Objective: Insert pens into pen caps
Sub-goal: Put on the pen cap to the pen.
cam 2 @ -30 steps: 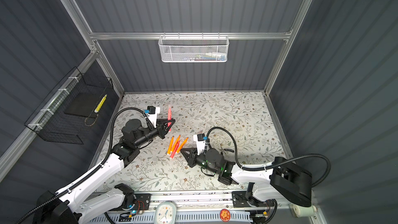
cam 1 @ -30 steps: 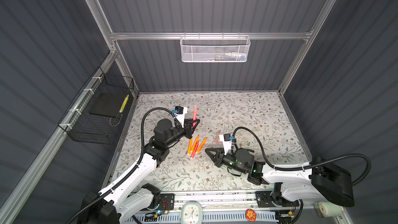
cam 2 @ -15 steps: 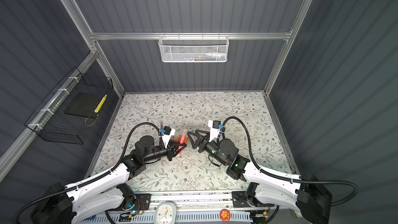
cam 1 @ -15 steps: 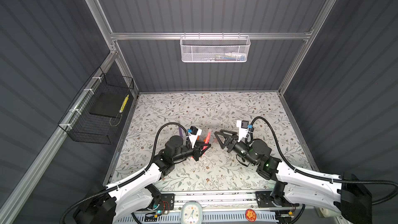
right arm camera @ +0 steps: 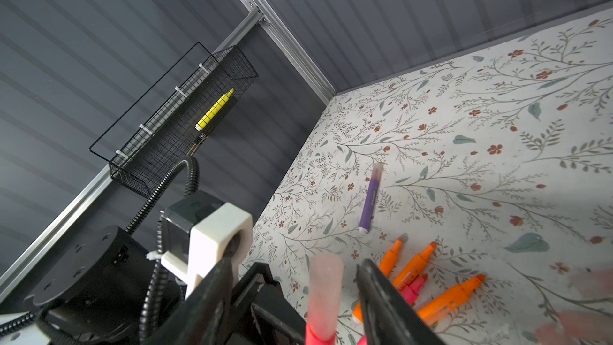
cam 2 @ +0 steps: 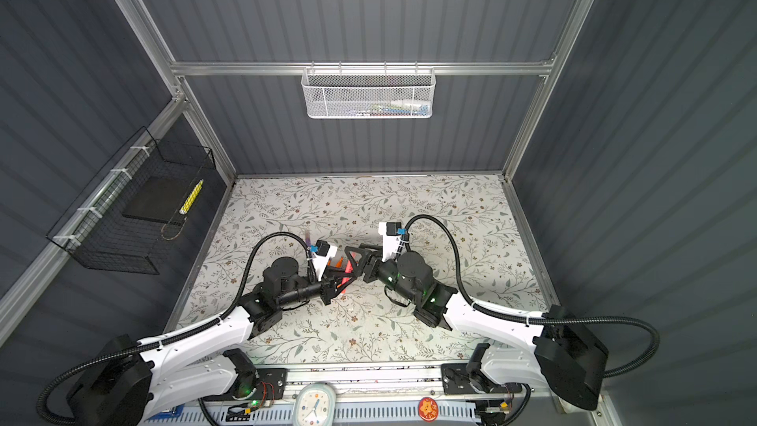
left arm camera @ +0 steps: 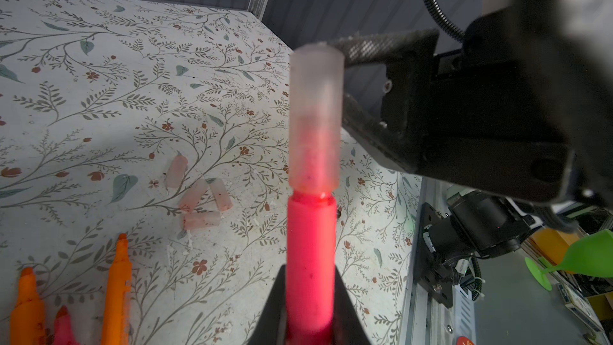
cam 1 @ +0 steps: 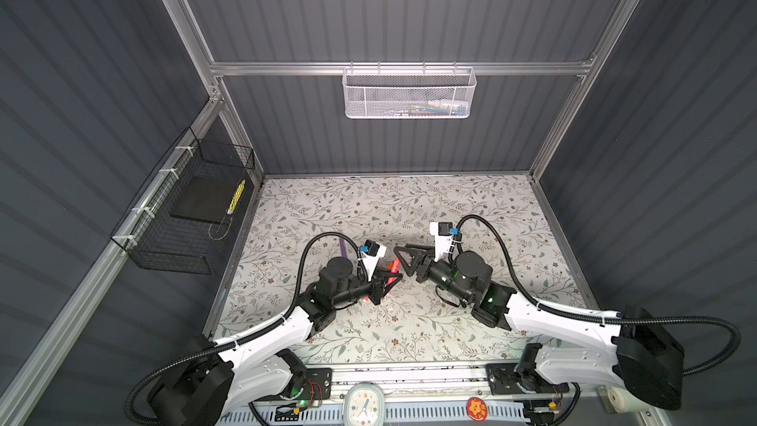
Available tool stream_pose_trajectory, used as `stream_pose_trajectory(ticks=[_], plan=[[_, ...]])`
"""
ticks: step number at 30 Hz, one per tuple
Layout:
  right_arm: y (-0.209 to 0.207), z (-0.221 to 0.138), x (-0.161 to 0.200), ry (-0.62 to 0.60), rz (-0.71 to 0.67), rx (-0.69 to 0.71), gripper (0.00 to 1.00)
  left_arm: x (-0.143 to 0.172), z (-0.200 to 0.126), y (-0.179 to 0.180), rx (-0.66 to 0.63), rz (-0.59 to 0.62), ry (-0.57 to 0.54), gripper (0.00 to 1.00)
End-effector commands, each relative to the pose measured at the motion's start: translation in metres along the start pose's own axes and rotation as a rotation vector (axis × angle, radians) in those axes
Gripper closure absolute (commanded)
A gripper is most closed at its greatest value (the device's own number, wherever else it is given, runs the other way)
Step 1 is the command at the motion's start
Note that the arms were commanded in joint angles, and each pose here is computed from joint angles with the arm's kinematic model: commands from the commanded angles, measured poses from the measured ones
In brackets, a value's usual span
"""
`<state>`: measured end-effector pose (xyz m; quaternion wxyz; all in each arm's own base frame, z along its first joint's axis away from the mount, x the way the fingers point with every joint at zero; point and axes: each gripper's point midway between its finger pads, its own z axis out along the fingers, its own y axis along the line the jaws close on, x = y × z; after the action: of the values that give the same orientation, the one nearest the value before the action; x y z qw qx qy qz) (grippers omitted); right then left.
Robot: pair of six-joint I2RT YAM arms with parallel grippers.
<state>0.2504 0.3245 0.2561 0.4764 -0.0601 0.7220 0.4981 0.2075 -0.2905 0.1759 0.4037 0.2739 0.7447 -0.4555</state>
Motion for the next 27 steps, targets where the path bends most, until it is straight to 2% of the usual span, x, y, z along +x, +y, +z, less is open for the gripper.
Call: stream_pose_trajectory(ticks=[1, 5, 9, 16, 21, 27], plan=[[0.008, 0.01, -0.007, -0.002, 0.003, -0.024, 0.4, -0.006, 0.003, -0.003, 0.01, 0.027, -0.022, 1.0], [0.004, 0.018, -0.005, 0.003, 0.022, -0.025, 0.45, -0.005, 0.005, -0.003, 0.014, 0.027, -0.015, 1.0], [0.001, 0.022, -0.003, 0.011, 0.028, -0.021, 0.55, -0.005, 0.004, -0.003, 0.012, 0.028, -0.016, 1.0], [-0.001, 0.022, 0.002, 0.028, 0.035, -0.021, 0.85, -0.006, 0.005, 0.002, -0.017, 0.027, -0.023, 1.0], [-0.004, 0.021, 0.018, 0.07, 0.031, -0.015, 1.0, -0.021, 0.003, 0.012, -0.096, 0.026, -0.055, 1.0], [-0.002, 0.014, 0.042, 0.128, 0.008, -0.022, 1.0, -0.062, -0.001, 0.014, -0.161, 0.065, -0.128, 1.0]])
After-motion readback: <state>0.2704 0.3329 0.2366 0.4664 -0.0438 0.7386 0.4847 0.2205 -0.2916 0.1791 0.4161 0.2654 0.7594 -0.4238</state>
